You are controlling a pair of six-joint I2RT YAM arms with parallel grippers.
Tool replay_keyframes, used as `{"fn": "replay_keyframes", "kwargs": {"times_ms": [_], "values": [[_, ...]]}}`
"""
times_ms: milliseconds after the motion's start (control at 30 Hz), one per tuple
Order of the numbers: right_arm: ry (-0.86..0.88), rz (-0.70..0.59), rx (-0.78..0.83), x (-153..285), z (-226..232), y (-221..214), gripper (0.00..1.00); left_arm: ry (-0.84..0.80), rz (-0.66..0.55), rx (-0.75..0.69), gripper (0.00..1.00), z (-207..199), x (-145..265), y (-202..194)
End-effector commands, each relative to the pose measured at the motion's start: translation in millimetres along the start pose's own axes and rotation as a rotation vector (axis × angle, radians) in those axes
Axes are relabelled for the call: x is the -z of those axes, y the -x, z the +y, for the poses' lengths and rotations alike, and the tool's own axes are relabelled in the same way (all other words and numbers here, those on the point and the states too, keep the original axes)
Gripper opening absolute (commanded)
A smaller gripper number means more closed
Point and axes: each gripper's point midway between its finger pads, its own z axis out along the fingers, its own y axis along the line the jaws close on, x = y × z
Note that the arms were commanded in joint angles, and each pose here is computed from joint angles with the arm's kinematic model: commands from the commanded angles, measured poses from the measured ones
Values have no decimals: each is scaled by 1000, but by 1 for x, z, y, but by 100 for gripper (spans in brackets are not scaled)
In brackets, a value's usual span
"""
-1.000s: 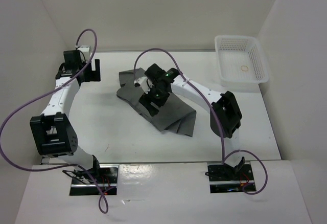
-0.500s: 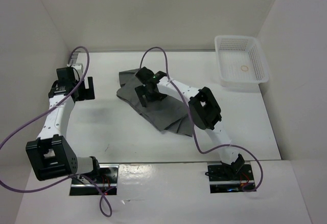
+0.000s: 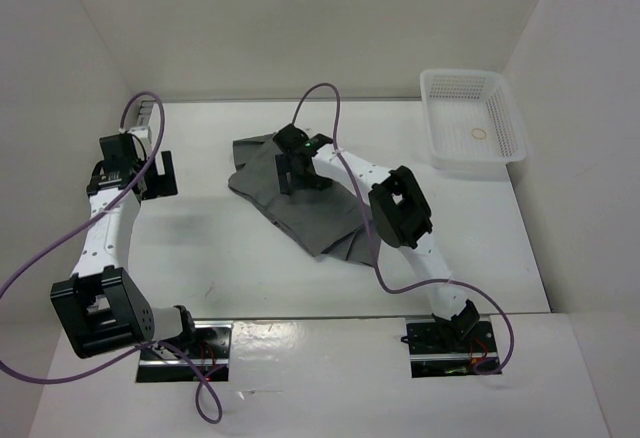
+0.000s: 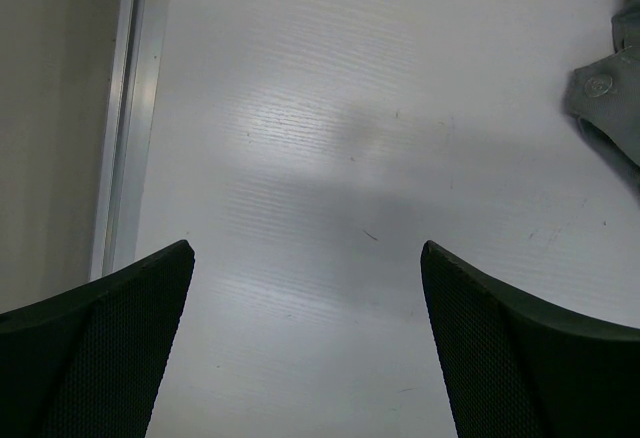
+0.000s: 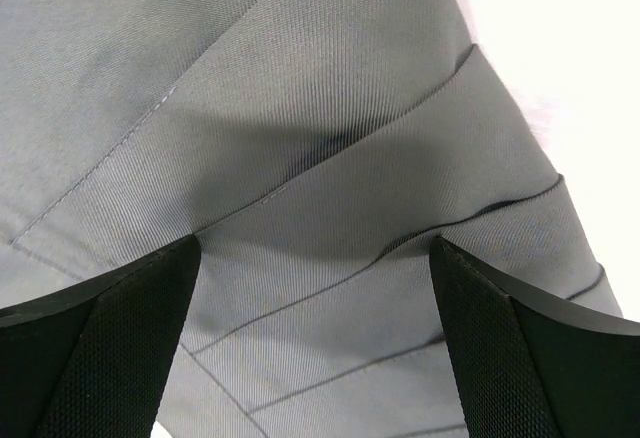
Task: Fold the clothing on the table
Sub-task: Fold the skirt
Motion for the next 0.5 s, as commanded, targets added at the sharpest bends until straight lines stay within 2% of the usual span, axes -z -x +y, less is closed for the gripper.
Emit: {"fn": "replay_keyframes", "kwargs": {"times_ms": [0,200,367,400,433,467], "values": [[-7,-54,-43,-9,8,13,99,-14,-46,19,100,-2,3,10],[-26,-30,92,-19,-1,4,99,-15,-28,19,100,-2,-2,7],[-36,34,420,-18,-13,-16,99,-15,-28,19,100,-2,-2,7],[-29,84,474,-18,-18,-28,99,-24,-28,18,100,-4,-2,7],[56,148,602,-20,-14,-43,99,-25,-19,18,100,-4,-4,5],[59,189,642,-20,-19,-53,99,-25,-19,18,100,-4,-4,5]]}}
